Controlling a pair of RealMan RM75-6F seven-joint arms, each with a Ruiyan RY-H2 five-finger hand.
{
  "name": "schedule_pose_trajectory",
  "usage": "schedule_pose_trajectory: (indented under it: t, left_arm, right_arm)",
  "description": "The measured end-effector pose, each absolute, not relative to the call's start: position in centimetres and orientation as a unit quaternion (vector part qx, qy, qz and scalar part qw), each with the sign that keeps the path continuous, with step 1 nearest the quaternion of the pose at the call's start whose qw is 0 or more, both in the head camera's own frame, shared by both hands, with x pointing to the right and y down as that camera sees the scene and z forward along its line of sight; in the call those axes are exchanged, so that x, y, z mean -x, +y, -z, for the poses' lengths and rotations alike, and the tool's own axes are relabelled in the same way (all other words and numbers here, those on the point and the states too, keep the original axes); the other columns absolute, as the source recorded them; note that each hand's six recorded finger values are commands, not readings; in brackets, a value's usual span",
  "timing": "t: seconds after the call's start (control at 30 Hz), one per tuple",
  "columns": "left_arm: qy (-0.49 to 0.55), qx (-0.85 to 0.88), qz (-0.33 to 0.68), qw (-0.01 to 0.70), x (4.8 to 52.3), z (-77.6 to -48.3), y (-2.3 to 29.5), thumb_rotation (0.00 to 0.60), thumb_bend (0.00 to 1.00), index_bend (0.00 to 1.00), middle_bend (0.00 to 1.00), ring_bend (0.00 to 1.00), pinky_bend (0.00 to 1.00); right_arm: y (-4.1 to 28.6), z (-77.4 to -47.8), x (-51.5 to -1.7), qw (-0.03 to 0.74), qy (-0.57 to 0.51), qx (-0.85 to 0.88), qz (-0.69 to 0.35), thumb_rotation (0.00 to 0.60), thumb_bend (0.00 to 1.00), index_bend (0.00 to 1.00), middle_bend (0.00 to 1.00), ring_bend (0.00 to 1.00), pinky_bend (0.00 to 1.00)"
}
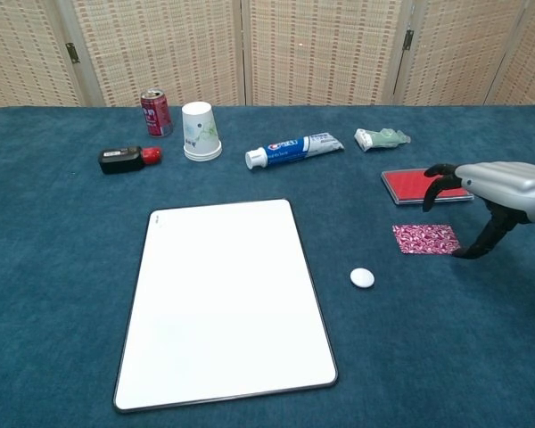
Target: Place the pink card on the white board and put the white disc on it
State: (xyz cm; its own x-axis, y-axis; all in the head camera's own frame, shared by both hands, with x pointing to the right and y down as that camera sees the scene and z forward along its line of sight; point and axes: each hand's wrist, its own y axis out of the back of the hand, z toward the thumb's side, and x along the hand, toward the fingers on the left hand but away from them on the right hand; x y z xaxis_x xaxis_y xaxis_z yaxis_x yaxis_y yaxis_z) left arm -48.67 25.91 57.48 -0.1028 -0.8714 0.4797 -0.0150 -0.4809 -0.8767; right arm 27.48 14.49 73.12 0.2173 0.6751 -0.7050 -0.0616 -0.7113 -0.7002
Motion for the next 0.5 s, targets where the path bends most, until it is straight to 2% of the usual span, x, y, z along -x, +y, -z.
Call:
schedule_pose_trajectory:
  t: [0.5]
  left_arm:
    - [0.382, 0.579, 0.639, 0.332, 49.0, -57.6, 26.2, 0.600, 0.16, 0.11, 0.05, 0.06, 0.00]
  right_arm:
    - [14.2, -74.9, -26.9, 0.302, -0.206, 0.708, -0.605, 0.600, 0.23, 0.30, 0.07, 0.05, 0.06]
